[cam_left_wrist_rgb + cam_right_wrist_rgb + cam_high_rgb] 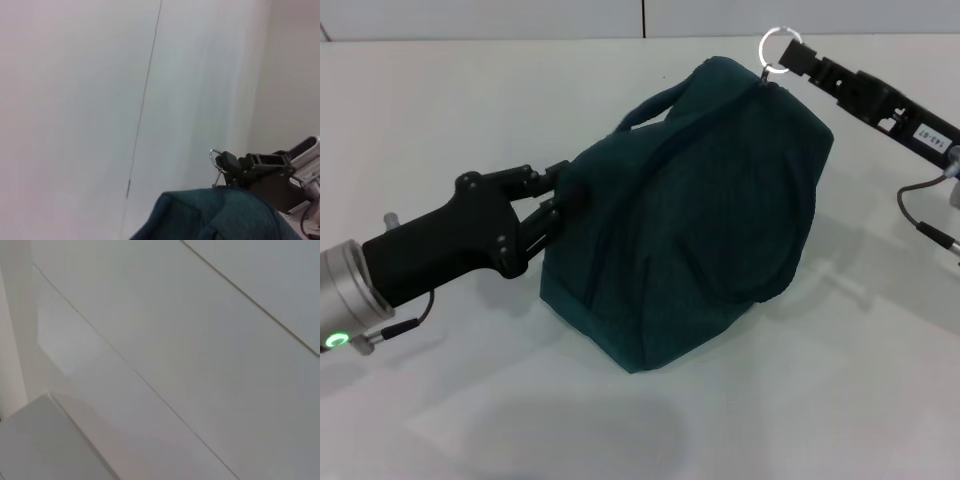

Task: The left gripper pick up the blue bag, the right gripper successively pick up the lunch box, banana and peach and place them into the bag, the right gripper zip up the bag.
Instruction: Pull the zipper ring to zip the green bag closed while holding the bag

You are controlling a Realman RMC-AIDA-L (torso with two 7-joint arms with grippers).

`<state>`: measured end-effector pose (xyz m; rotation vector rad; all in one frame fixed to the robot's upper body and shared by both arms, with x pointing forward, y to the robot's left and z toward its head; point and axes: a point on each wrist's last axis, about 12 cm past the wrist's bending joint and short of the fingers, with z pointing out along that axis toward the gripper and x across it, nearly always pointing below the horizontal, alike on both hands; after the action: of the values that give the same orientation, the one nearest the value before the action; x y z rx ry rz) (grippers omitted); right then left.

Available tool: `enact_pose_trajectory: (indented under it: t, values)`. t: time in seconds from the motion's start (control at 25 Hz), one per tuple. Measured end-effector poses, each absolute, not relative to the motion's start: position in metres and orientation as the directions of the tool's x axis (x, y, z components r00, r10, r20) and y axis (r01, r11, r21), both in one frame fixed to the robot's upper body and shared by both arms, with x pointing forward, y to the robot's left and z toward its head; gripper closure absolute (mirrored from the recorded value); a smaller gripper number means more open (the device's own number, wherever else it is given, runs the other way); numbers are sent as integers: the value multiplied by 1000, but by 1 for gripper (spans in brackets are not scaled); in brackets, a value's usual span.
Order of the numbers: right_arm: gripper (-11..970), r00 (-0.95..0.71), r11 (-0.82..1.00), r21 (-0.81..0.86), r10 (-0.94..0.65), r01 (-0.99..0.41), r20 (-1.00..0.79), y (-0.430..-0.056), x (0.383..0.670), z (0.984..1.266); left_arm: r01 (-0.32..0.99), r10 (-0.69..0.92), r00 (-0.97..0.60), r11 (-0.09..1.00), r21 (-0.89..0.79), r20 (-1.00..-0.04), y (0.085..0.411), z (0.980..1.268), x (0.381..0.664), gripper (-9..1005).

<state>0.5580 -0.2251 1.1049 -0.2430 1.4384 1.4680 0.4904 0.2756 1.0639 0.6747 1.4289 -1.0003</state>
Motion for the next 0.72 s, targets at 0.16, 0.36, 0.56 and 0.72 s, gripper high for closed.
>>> enact_pose_trajectory:
  t: [0.16, 0.36, 0.56, 0.72]
  values:
    - [944, -456, 236, 632, 516, -738, -725, -227, 559, 1106, 859, -170, -58, 494, -136, -984, 277, 1065, 488, 782]
    - [944, -451, 239, 636, 528, -734, -719, -228, 559, 1106, 870, -185, -27, 480, -114, -982, 282, 1081, 496, 581]
    - [944, -452, 246, 644, 536, -725, -713, -229, 560, 1105, 915, -111, -55, 391, -95, -992, 283, 1131, 528, 344]
    - [944, -450, 248, 645, 540, -723, -712, -230, 560, 1105, 939, 25, -148, 317, -133, -989, 267, 1182, 556, 212]
